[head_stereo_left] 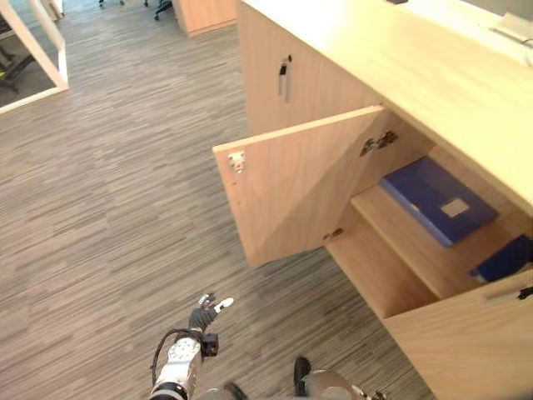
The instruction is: Walk over to the cabinet, pick up the folder, carry it to the office cabinet, place the folder inside the office cabinet, then close the office cabinet door
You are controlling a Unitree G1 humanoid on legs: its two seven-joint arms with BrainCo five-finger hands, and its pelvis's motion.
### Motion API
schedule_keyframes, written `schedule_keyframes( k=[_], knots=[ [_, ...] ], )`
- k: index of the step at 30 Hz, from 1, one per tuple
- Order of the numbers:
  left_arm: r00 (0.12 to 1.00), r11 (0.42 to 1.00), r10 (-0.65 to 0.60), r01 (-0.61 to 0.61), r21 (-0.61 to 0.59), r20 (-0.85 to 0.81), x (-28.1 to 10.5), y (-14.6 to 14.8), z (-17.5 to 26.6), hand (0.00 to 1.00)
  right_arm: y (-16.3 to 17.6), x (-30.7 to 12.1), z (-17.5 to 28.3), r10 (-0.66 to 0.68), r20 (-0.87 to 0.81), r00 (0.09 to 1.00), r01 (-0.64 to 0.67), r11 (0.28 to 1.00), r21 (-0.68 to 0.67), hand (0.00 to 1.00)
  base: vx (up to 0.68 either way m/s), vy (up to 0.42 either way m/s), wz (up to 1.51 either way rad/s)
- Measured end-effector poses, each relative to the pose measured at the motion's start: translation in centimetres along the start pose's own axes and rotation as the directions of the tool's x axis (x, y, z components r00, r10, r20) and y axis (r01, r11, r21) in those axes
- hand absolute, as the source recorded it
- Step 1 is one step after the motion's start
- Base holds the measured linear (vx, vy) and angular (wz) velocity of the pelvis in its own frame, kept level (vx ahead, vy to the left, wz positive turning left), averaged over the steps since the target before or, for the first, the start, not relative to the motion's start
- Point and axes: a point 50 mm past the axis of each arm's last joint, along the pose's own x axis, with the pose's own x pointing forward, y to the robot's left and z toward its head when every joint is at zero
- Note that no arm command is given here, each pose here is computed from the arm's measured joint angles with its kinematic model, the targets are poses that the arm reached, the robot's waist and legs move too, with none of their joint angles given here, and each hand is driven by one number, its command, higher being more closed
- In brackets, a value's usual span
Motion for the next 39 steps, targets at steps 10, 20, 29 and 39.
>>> schedule_keyframes(
  k=[10,20,29,39],
  knots=[
    [0.995,0.986,0.093,-0.096,-0.137,-0.025,0.9,1.7,1.0,0.00,-0.5,0.5,3.5,-0.011,0.090,0.996,0.012,1.000,-0.014,0.00,0.13,0.082,-0.37],
    [0.949,0.944,0.314,-0.309,-0.115,0.023,1.5,9.3,5.1,0.00,-0.4,0.0,-0.1,0.024,-0.001,1.000,-0.024,1.000,-0.003,0.00,0.08,0.228,-0.16],
    [0.939,0.925,0.324,-0.340,0.173,0.112,2.5,10.3,10.0,0.00,-0.2,0.0,0.1,0.055,0.001,0.998,-0.055,0.996,-0.077,0.00,0.05,-0.028,-0.15],
    [0.910,0.798,0.238,-0.382,0.466,0.339,3.7,6.7,18.1,0.00,-0.6,-0.1,0.8,0.064,0.041,0.997,-0.058,0.988,-0.144,0.00,-0.07,-0.061,-0.12]
  ],
)
